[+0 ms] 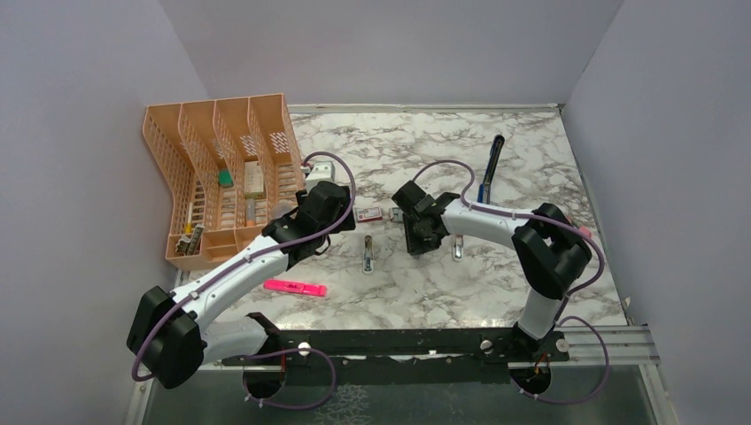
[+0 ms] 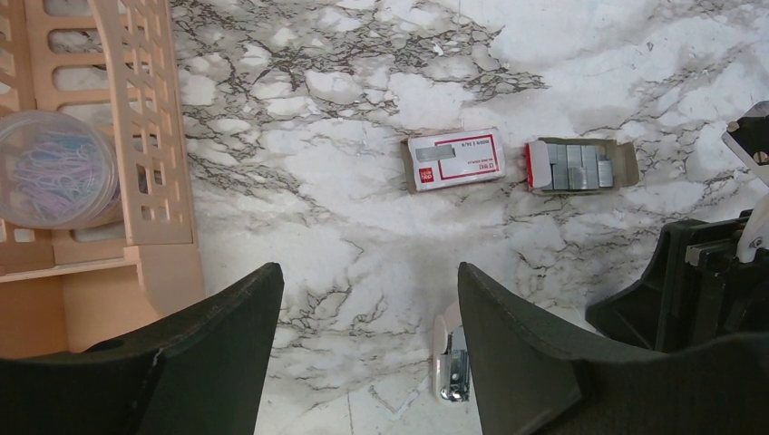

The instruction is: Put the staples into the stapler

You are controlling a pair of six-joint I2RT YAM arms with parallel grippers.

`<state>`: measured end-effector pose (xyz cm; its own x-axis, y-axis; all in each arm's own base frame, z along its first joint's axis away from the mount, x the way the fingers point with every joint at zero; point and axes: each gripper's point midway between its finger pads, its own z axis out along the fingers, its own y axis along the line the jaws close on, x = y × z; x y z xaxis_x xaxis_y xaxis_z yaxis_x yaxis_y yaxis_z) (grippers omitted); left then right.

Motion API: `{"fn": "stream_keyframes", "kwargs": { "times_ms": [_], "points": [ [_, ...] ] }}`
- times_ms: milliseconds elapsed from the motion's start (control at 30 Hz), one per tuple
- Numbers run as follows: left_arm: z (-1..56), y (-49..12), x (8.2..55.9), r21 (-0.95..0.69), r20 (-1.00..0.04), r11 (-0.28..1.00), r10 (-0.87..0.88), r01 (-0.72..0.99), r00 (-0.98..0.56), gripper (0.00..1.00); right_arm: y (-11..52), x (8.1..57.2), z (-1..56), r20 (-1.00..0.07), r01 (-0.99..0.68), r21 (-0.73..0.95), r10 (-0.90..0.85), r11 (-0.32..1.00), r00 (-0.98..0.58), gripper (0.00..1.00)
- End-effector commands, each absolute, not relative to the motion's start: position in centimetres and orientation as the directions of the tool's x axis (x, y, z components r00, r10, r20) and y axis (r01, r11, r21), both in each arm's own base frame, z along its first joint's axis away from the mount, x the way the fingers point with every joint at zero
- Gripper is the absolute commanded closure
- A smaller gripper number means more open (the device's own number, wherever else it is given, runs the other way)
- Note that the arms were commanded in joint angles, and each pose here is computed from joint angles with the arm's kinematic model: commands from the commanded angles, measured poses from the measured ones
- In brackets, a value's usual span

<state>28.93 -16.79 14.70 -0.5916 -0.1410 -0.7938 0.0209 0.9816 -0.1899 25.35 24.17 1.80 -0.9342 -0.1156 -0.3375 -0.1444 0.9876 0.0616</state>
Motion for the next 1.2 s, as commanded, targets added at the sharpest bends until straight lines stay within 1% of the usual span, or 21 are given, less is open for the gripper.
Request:
{"fn": "stream_keyframes", "kwargs": {
  "times_ms": [0, 67, 200, 333, 367, 467, 533, 700, 833, 967, 1167],
  "points": [
    [14.5, -17.0, 29.1, -0.19, -0.794, 0.981, -0.13, 0.04, -0.594, 0.29, 24.5, 24.4, 1.0, -0.291, -0.137, 0.036, -0.12, 0.99, -0.949, 0.62],
    [14.4, -17.0, 29.1, -0.189, -0.793, 0.981, -0.129, 0.039, -0.596, 0.29, 24.5, 24.4, 1.0, -0.293, -0.141, 0.027, -0.127, 0.99, -0.948, 0.63],
    [14.3, -17.0, 29.0, -0.19, -0.792, 0.981, -0.13, 0.038, -0.597, 0.29, 24.8, 24.6, 1.2, -0.312, -0.167, 0.038, -0.147, 0.985, -0.939, 0.71],
    [14.3, -17.0, 29.0, -0.191, -0.792, 0.981, -0.13, 0.04, -0.596, 0.29, 25.2, 24.8, 1.2, -0.323, -0.19, 0.049, -0.164, 0.981, -0.932, 0.74],
    [14.3, -17.0, 29.0, -0.191, -0.792, 0.981, -0.131, 0.039, -0.596, 0.29, 25.1, 24.8, 1.2, -0.322, -0.19, 0.046, -0.166, 0.981, -0.932, 0.73],
    [14.3, -16.9, 28.9, -0.192, -0.792, 0.981, -0.131, 0.039, -0.596, 0.29, 24.3, 24.6, 1.3, -0.314, -0.163, 0.012, -0.151, 0.987, -0.937, 0.66],
    [14.4, -16.9, 28.9, -0.193, -0.793, 0.98, -0.134, 0.038, -0.594, 0.29, 23.7, 24.4, 1.3, -0.308, -0.143, -0.009, -0.139, 0.99, -0.941, 0.63],
    [14.2, -16.9, 28.9, -0.191, -0.792, 0.981, -0.132, 0.037, -0.596, 0.29, 24.0, 23.4, 1.0, -0.276, -0.132, 0.024, -0.12, 0.991, -0.954, 0.63],
    [14.2, -16.8, 28.9, -0.19, -0.792, 0.981, -0.132, 0.036, -0.596, 0.29, 24.6, 23.3, 0.5, -0.262, -0.129, 0.045, -0.112, 0.991, -0.958, 0.67],
    [14.2, -16.8, 28.9, -0.19, -0.792, 0.981, -0.131, 0.036, -0.596, 0.29, 24.7, 23.5, 0.3, -0.266, -0.123, 0.037, -0.109, 0.992, -0.958, 0.77],
    [14.2, -16.8, 28.9, -0.188, -0.792, 0.982, -0.131, 0.034, -0.597, 0.29, 24.6, 24.7, 1.1, -0.325, -0.116, 0.019, -0.103, 0.993, -0.94, 0.79]
  ]
}}
